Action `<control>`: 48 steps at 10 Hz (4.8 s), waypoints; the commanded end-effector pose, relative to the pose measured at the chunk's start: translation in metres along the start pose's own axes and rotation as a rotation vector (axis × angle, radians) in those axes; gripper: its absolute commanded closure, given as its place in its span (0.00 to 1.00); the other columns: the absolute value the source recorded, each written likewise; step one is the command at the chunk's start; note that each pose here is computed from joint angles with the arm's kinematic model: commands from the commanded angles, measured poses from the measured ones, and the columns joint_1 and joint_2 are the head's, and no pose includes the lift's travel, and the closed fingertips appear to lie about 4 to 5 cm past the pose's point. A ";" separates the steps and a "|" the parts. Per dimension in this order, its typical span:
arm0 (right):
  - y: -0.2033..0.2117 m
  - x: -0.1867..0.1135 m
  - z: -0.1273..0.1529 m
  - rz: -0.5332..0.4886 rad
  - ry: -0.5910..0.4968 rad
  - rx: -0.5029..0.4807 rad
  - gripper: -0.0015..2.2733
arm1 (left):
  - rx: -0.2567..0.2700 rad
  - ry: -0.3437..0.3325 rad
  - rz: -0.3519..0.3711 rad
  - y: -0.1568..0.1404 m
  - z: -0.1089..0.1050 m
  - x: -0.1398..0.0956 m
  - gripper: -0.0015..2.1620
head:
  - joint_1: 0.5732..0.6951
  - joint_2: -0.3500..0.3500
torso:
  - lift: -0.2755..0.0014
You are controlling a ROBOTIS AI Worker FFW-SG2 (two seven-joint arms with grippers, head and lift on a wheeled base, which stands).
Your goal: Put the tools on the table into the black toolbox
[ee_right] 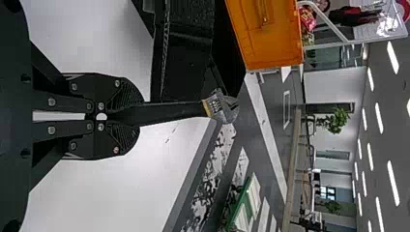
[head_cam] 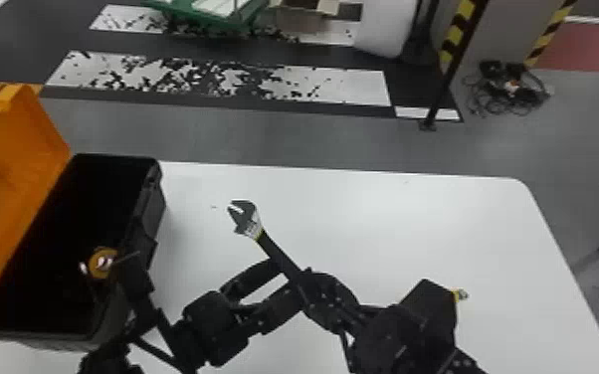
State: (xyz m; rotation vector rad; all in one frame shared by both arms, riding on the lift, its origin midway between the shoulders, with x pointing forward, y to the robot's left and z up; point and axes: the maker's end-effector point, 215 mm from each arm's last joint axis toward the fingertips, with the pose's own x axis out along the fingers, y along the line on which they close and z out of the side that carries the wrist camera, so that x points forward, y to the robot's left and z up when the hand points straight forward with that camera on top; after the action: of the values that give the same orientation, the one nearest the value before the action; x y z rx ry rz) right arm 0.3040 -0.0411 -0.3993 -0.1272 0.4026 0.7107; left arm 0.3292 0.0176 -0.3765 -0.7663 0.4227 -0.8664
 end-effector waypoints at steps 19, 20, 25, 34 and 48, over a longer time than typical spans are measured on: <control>0.007 0.002 0.001 0.001 -0.001 0.025 0.02 | 0.029 -0.007 0.000 0.018 0.009 -0.007 0.99 | 1.00 0.50 | 0.85; 0.007 0.001 0.002 0.001 -0.005 0.031 0.01 | 0.027 -0.008 0.006 0.019 0.009 -0.007 0.99 | 1.00 0.50 | 0.85; -0.019 -0.024 -0.015 -0.046 -0.005 0.104 0.02 | 0.081 -0.058 0.072 0.038 0.044 -0.030 0.99 | 1.00 0.50 | 0.85; -0.097 -0.072 -0.052 -0.151 -0.073 0.198 0.03 | 0.409 -0.228 0.450 0.123 0.147 -0.131 0.99 | 1.00 0.61 | 0.85; -0.110 -0.086 -0.056 -0.158 -0.122 0.188 0.03 | 0.656 -0.263 0.856 0.213 0.163 -0.205 0.25 | 1.00 0.83 | 0.85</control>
State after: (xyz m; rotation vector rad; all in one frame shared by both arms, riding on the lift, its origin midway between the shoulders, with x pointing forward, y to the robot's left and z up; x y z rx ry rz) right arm 0.2998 -0.1903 -0.4188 0.0584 0.3371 0.5202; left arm 0.4200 0.3409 -0.4180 -0.0410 0.1674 -0.0587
